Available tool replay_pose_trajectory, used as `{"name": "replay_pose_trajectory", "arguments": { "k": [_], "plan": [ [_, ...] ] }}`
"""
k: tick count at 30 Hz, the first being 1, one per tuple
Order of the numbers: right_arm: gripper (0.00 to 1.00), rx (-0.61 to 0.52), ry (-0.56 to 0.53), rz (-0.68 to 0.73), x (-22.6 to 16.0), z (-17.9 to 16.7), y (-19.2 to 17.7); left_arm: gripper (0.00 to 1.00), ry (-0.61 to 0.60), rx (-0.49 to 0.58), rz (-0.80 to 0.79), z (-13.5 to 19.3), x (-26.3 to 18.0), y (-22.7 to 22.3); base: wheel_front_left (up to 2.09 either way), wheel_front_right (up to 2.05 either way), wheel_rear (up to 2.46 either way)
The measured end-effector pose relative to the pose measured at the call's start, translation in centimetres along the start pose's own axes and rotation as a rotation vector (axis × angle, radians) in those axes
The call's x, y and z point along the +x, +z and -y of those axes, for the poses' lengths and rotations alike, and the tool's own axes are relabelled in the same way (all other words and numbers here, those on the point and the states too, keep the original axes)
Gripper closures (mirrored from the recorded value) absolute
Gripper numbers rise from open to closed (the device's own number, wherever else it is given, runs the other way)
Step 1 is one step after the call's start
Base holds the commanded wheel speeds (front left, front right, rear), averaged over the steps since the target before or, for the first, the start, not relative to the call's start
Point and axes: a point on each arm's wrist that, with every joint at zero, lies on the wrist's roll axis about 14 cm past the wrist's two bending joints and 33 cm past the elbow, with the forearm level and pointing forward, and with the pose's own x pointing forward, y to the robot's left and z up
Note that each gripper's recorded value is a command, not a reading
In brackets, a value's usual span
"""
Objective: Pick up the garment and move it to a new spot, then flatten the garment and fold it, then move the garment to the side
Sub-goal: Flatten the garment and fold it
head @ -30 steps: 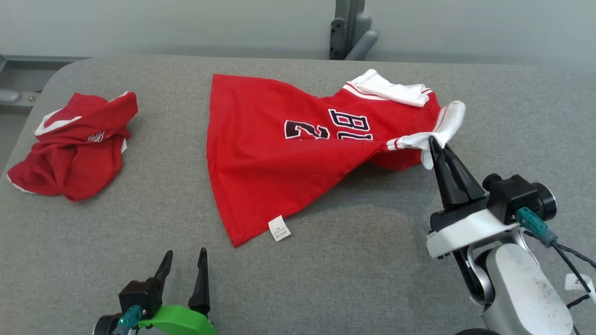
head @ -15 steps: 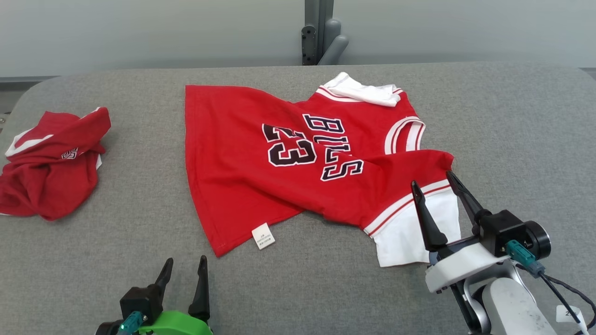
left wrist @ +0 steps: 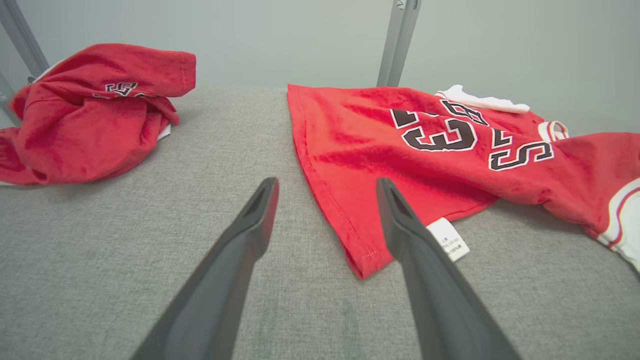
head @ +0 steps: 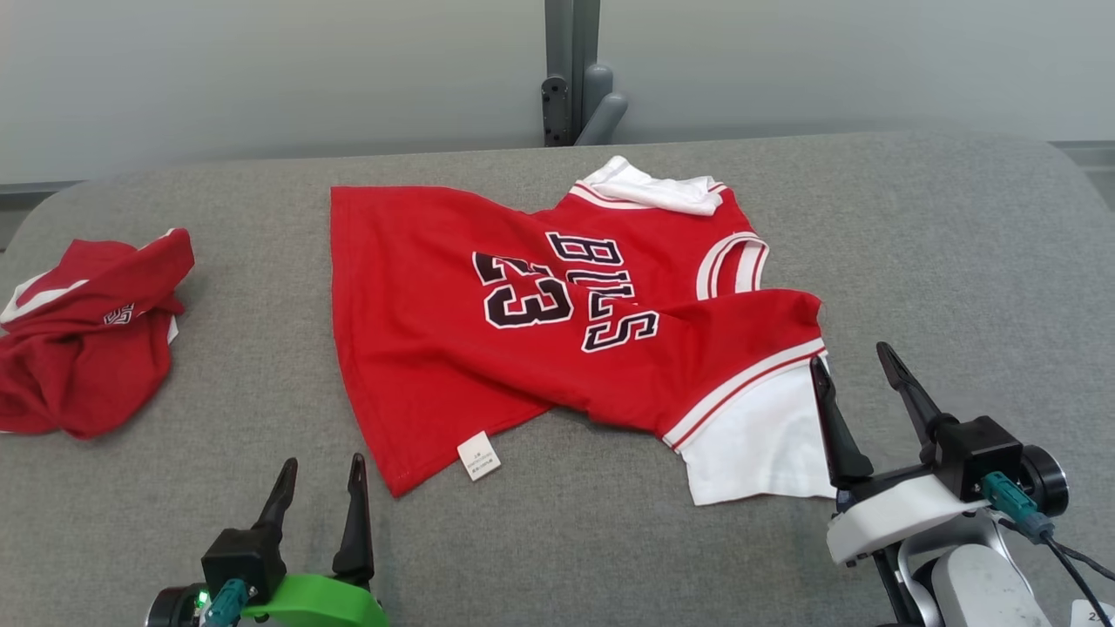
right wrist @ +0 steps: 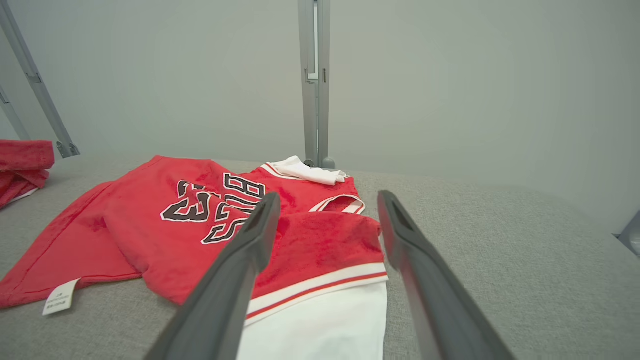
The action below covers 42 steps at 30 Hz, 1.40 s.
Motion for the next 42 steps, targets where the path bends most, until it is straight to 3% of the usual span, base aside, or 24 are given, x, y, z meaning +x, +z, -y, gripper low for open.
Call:
{"name": "replay_pose_trajectory", "arguments": {
  "k": [21,31,42],
  "plan": [
    [0.0,0.026,-0.072,-0.078,-4.3,1.0,-2.2,0.0,0.012,0.042,0.065,-0.5,-2.0,1.8,0.0,0.0,0.0],
    [0.0,0.034,-0.074,-0.099,-4.6,0.9,-2.9,0.0,0.007,0.038,0.05,-0.3,-2.1,1.3,0.0,0.0,0.0],
    [0.0,0.033,-0.085,-0.228,-3.2,1.8,-7.2,0.0,-0.052,-0.01,-0.018,1.8,0.9,-0.7,0.0,0.0,0.0]
  ]
}}
